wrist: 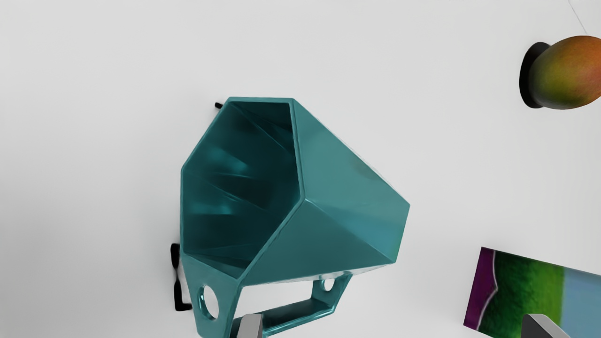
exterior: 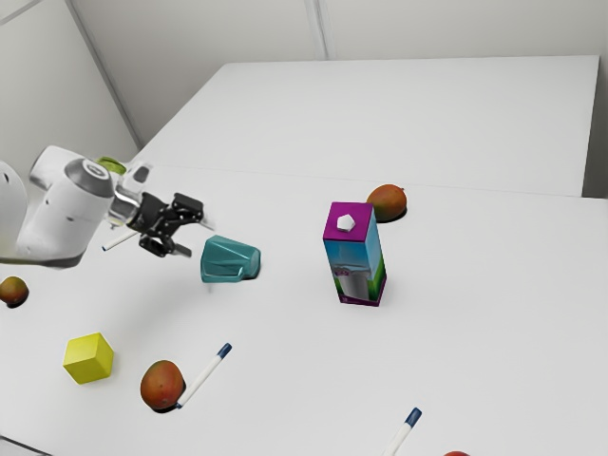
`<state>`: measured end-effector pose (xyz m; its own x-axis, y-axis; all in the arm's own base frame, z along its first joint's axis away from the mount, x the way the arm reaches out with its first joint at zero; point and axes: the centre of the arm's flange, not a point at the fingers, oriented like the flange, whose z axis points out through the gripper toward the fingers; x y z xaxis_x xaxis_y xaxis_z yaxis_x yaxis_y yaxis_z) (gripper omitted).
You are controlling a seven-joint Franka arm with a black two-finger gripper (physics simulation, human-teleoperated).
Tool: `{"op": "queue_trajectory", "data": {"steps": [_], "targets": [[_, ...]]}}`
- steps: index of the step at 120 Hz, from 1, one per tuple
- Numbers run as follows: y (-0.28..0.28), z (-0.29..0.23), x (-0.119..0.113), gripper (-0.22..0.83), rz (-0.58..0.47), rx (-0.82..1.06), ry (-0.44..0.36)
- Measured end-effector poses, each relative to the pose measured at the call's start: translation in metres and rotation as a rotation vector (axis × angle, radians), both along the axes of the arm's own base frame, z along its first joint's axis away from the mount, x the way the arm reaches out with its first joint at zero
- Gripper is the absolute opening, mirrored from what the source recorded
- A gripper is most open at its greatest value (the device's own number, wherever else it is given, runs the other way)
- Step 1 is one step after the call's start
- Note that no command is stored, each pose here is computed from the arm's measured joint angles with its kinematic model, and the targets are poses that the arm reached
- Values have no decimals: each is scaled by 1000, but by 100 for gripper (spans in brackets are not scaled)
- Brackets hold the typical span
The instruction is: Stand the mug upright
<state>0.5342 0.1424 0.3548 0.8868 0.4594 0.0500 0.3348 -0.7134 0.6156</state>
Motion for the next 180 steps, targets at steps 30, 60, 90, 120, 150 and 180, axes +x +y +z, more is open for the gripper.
{"op": "queue_trajectory", "data": {"steps": [30, 60, 90, 120, 150, 180], "targets": [[27, -30, 14, 62, -52, 46, -35], [22, -61, 41, 62, -129, 18, -60], [11, -74, 40, 62, -170, -61, -92], [-2, -75, 41, 61, -213, -124, -125], [-7, -77, 40, 30, -239, -142, -146], [-9, -75, 40, -1, -257, -139, -162]]}}
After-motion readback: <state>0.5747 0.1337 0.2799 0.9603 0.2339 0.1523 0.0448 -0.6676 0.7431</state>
